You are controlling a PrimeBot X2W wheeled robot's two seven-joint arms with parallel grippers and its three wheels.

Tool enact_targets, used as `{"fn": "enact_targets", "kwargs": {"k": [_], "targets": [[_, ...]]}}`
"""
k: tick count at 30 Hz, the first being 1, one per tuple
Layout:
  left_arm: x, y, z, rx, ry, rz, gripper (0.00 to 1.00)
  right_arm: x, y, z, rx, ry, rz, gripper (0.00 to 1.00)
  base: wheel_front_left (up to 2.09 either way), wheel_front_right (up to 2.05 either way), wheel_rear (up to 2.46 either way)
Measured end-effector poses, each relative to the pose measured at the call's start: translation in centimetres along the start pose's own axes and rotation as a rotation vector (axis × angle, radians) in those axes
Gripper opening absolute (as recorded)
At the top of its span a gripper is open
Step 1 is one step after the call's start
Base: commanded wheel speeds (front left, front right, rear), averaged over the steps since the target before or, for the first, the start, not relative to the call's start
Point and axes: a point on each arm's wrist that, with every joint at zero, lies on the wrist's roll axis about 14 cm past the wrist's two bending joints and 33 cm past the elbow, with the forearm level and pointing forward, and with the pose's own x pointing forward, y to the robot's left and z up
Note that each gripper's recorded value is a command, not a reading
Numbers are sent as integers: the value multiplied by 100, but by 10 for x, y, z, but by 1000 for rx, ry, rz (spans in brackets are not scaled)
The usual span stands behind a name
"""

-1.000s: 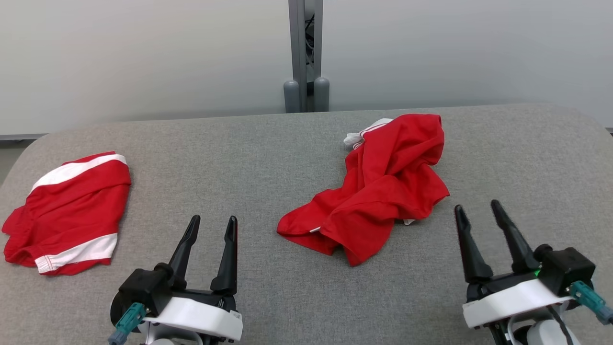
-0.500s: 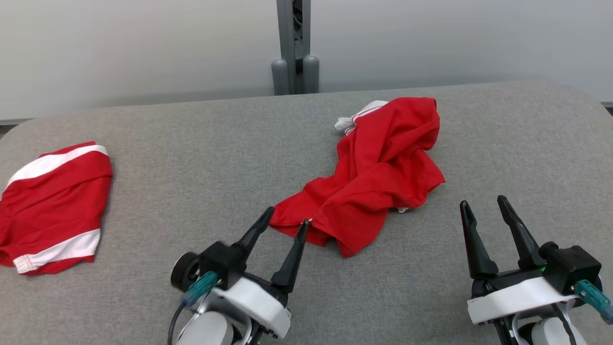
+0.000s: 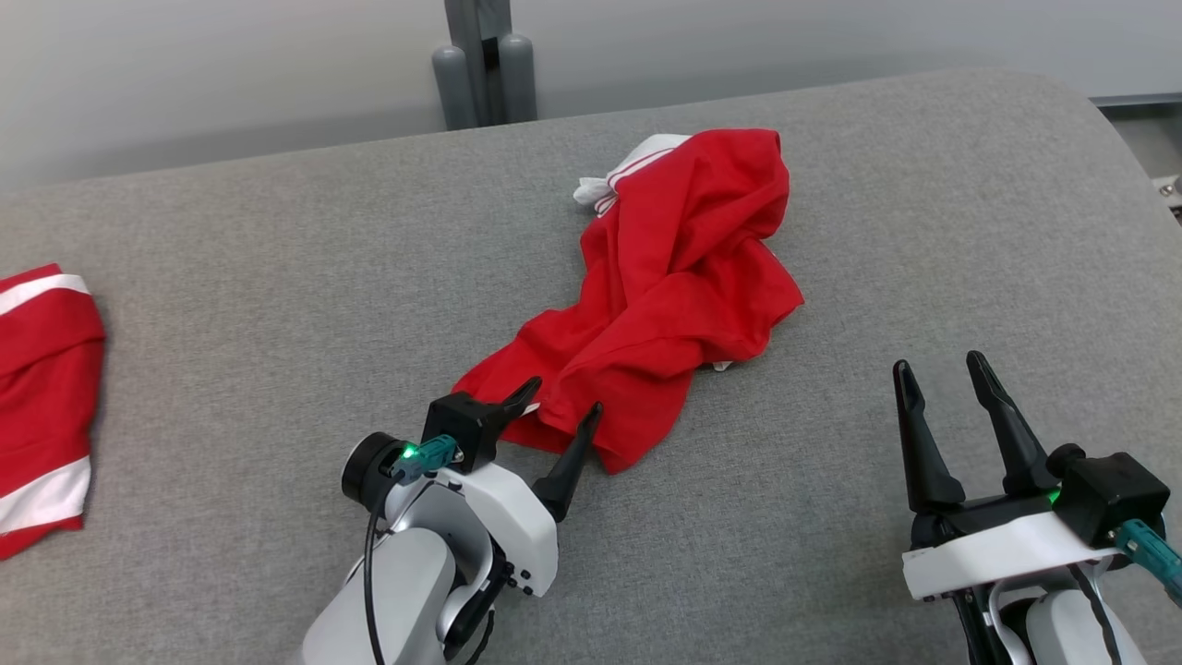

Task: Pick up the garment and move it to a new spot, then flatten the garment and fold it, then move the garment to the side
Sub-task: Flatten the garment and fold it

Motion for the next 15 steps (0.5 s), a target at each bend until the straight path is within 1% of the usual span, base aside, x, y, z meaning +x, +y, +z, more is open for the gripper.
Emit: {"fn": "enact_targets", "kwargs": {"k": [5,6,7,8,15], "targets": [[9,3,-16,-11,61,0,100,0,-7,-1,0,3,-24,100,0,0,0],[10,3,-18,-13,68,1,81,0,-7,-1,0,2,-24,100,0,0,0],[9,3,-20,-14,76,1,23,0,-7,-1,1,2,-24,100,0,0,0],[9,4,-21,-13,73,2,0,0,-7,-1,2,1,-24,100,0,0,0],[10,29,13,17,-53,88,0,1,-2,2,7,-9,-13,100,0,0,0]]}}
